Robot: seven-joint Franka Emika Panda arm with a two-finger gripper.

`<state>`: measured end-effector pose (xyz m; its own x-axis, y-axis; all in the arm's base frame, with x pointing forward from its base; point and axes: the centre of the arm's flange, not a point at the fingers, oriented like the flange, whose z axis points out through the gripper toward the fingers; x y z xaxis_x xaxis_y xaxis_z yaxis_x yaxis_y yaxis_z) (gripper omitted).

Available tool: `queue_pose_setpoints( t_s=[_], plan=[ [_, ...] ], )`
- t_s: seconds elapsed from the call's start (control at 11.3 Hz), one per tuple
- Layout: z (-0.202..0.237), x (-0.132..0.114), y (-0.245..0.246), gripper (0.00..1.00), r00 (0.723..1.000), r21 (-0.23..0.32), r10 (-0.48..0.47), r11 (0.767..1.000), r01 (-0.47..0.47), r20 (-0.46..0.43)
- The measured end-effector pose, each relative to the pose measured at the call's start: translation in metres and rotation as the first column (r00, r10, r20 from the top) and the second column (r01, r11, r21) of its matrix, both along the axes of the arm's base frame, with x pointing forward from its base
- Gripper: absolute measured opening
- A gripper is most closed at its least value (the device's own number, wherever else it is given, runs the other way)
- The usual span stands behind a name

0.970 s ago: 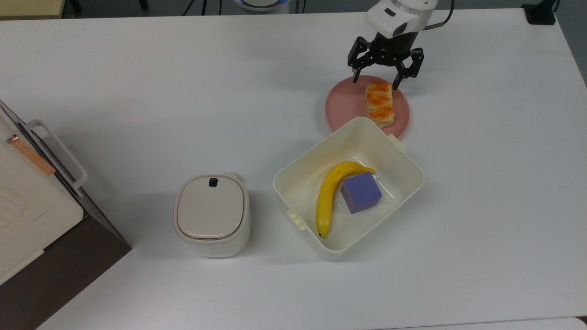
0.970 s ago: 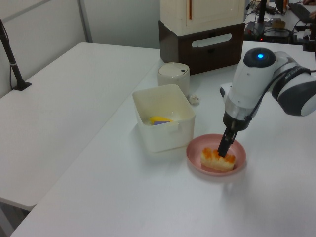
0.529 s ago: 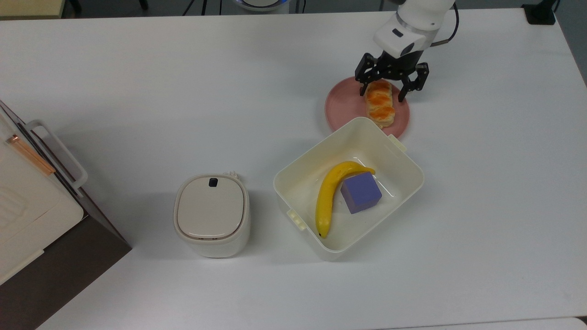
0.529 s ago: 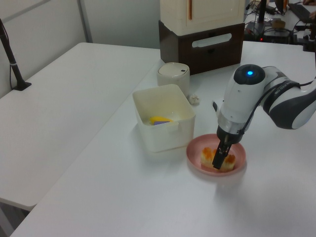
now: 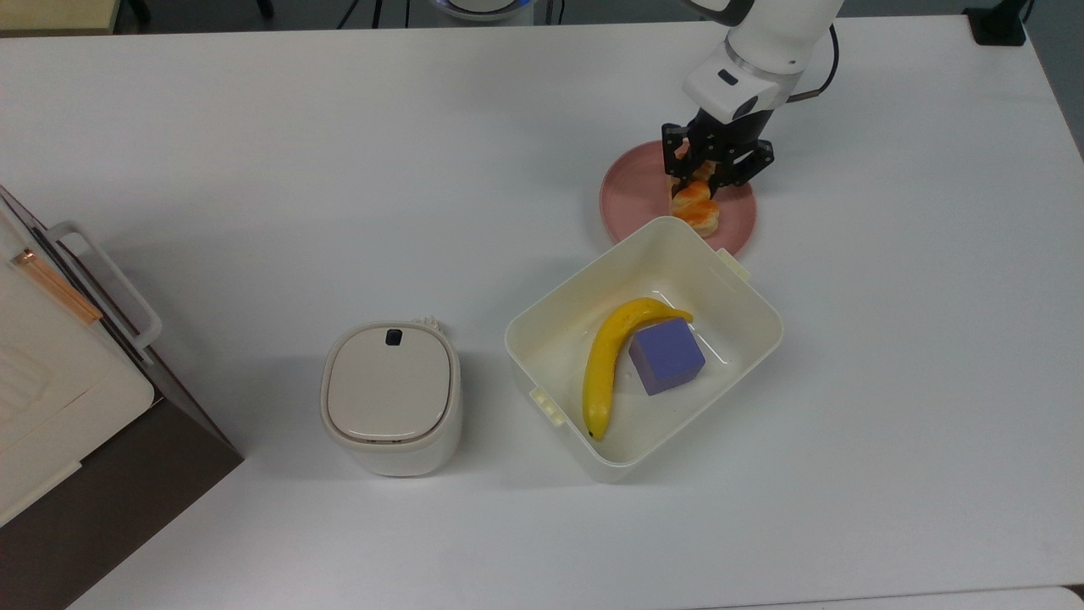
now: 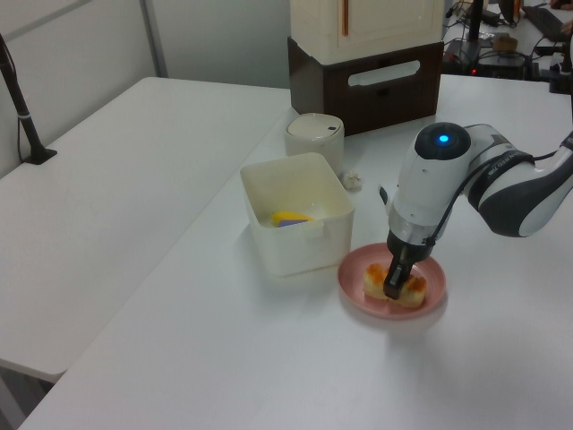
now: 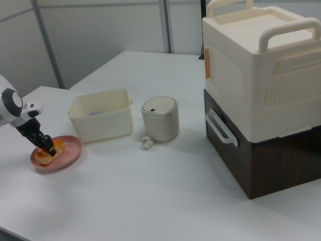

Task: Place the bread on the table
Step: 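Lower the gripper and close it on the orange-topped bread roll, then lift the bread roll off the plate and carry it beside the plate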

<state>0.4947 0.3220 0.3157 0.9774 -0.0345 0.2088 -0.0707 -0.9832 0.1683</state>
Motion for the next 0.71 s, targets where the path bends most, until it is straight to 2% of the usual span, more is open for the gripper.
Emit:
queue_pose_setpoints(
  t_s=[0.09,0.26,0.35,0.53,0.62,0.71],
  plan=[
    [0.000,0.002,-0.003,0.26,1.000,-0.010,0.019,1.000,-0.019,0.002],
    [0.008,0.012,-0.023,0.19,0.994,-0.064,0.101,0.993,-0.103,-0.046],
    [0.020,0.015,-0.035,0.18,0.983,-0.078,0.147,0.985,-0.155,-0.107],
    [0.063,0.016,-0.049,0.11,0.920,-0.064,0.273,0.951,-0.301,-0.280],
    [0.084,0.015,-0.057,0.11,0.884,-0.053,0.316,0.934,-0.354,-0.344],
    [0.101,0.017,-0.069,0.11,0.861,-0.046,0.345,0.920,-0.388,-0.373]
  ],
)
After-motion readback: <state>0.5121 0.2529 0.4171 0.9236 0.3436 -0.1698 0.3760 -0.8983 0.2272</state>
